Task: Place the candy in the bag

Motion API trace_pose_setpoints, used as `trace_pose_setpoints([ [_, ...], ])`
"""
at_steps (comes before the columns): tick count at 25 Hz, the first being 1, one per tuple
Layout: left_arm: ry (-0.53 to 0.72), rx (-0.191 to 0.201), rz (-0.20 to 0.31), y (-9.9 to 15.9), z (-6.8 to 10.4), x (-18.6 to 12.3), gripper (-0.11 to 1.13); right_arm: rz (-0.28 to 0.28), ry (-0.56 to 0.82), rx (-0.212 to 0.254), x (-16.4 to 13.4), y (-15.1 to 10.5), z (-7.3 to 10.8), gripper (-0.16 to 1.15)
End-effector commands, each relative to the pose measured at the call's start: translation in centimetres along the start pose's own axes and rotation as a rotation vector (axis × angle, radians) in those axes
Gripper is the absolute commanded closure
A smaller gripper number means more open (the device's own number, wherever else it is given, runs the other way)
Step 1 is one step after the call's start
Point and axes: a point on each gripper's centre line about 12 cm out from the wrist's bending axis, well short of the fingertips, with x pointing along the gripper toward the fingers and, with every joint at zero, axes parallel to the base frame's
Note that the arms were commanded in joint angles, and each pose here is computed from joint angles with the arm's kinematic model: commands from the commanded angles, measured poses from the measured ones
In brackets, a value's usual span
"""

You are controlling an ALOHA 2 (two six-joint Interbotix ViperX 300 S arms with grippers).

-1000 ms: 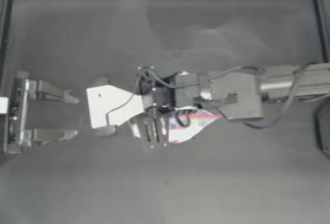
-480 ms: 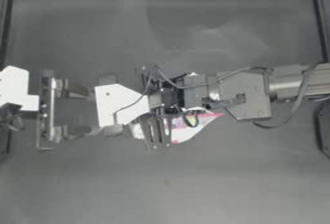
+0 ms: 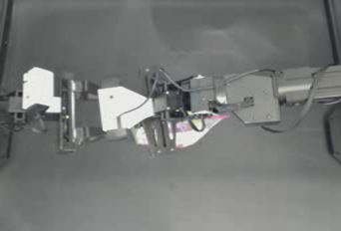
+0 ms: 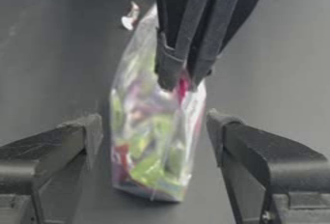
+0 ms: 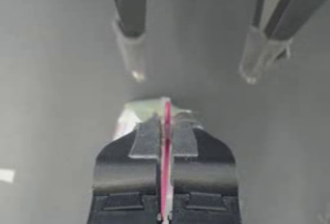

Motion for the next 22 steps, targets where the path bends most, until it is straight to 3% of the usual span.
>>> trace_pose_setpoints([
  [1,-0.035,-0.001,0.000,-0.1,1.2,0.7,0.05,-0.020,-0.061,0.011,-2.4,-0.4,1.1,0.93],
  [9,-0.020,-0.003,0.004,-0.1,1.1,1.9,0.05,-0.062,-0.045,0.039,-2.1,-0.9,0.6,0.93],
  [16,-0.035,-0.016,0.013,0.0,1.0,2.3,0.06,-0.068,-0.039,0.050,-1.9,-0.9,0.4,0.93],
  [22,-0.023,-0.020,0.018,0.1,0.6,2.6,0.19,-0.066,-0.040,0.051,-1.8,-0.9,0.4,0.93],
])
